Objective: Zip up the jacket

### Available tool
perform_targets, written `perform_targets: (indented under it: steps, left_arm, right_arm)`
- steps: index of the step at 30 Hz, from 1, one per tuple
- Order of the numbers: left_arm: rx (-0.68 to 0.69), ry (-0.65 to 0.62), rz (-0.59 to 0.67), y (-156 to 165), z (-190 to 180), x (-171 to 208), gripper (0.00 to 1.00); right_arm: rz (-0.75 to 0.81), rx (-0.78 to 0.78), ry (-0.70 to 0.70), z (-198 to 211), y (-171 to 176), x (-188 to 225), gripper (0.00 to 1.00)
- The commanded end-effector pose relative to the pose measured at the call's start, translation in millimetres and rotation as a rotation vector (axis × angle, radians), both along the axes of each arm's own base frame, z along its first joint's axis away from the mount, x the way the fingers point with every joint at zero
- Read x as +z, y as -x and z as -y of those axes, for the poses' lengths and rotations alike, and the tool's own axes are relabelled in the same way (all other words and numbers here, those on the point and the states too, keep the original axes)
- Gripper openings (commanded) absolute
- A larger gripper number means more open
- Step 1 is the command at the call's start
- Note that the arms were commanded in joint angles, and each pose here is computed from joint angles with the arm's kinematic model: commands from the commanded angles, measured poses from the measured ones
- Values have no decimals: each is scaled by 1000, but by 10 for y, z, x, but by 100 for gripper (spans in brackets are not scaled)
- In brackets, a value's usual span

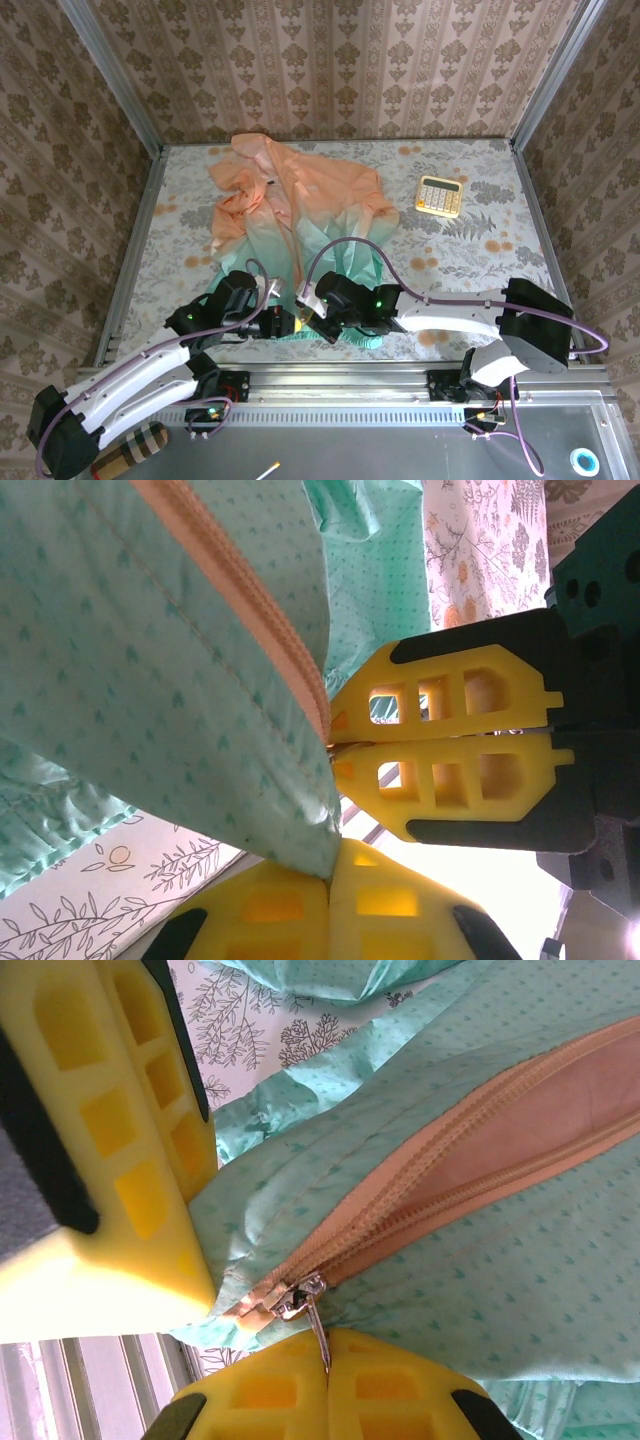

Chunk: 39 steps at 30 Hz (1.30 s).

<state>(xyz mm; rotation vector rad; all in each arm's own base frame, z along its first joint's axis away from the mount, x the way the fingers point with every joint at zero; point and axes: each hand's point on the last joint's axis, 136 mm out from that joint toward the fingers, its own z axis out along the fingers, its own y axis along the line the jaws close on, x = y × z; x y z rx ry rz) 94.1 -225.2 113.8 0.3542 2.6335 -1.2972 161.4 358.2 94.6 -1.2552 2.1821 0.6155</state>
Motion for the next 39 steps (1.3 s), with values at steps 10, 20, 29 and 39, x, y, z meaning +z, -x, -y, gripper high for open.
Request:
perform_targets:
  steps: [10,20,29,39]
  left_arm:
    - [-65,-28,-63,194,-61,-79,0]
    - [-103,-39,-71,277,-87,-85,0]
    - [-92,-56,-64,268,-108,-108,0]
    - [-51,-166,-44,218,-214,-236,0]
  right_arm:
    - [31,-223,6,87,-455,105,0]
    - [36,-272,31,133,-570,96,0]
    - [51,-278,11,68,-722,204,0]
    - [55,-278,8,-29,-1018,223,0]
